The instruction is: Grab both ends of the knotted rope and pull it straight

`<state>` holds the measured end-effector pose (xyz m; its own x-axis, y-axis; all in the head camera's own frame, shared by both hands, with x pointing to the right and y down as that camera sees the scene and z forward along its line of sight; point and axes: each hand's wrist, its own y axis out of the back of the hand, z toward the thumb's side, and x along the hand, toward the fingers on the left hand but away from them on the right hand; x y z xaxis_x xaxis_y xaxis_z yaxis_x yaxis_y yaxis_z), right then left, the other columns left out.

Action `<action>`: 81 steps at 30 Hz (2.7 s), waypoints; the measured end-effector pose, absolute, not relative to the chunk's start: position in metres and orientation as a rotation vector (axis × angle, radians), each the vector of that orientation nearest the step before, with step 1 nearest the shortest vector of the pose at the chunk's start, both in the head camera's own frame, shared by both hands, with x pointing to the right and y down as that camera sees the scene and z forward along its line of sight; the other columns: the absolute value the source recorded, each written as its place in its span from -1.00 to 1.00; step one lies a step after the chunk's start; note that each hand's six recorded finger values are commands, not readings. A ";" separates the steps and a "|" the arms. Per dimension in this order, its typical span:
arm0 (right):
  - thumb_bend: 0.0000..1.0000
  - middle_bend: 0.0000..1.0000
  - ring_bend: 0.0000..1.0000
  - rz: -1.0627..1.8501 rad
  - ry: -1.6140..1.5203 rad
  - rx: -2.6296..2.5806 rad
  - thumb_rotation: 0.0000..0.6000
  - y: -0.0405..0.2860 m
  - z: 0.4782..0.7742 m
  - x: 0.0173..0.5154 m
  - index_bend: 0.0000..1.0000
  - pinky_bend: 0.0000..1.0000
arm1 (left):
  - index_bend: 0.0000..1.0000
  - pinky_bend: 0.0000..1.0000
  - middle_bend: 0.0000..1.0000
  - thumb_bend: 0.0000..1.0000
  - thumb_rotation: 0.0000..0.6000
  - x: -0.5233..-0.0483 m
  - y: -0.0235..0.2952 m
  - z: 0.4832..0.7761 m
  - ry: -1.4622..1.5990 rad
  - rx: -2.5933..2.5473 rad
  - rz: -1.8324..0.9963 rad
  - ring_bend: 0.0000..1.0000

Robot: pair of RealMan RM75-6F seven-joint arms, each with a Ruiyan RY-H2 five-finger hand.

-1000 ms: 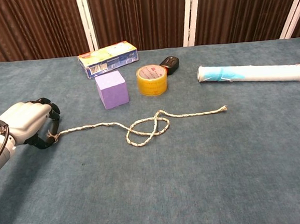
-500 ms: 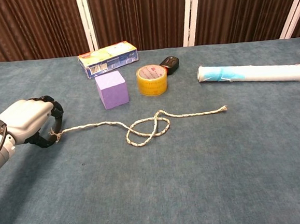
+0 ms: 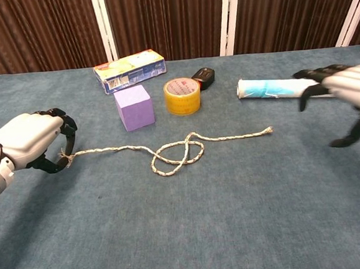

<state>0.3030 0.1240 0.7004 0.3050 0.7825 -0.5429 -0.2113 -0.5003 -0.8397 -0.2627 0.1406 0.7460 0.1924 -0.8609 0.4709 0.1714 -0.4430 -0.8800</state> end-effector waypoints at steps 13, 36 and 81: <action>-0.35 -1.00 -1.00 1.375 -0.474 -1.629 1.00 0.079 0.759 0.246 0.12 -1.00 | 0.39 -0.66 -0.56 -0.13 1.00 -0.269 0.134 0.740 0.692 -1.530 -1.410 -0.81; -0.19 -0.93 -1.00 1.391 -0.463 -1.645 1.00 0.072 0.778 0.233 0.33 -1.00 | 0.39 -0.66 -0.56 -0.14 1.00 -0.271 0.130 0.743 0.695 -1.529 -1.417 -0.81; -0.13 -0.87 -1.00 1.390 -0.430 -1.646 1.00 0.075 0.772 0.228 0.26 -1.00 | 0.37 -0.66 -0.56 -0.14 1.00 -0.271 0.129 0.742 0.686 -1.534 -1.418 -0.81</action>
<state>0.2283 0.0747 0.7724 0.3044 0.7454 -0.5930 -0.2802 -0.5249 -0.8037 -0.2709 0.1291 0.7417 0.1849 -0.8673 0.4621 0.1763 -0.4333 -0.8838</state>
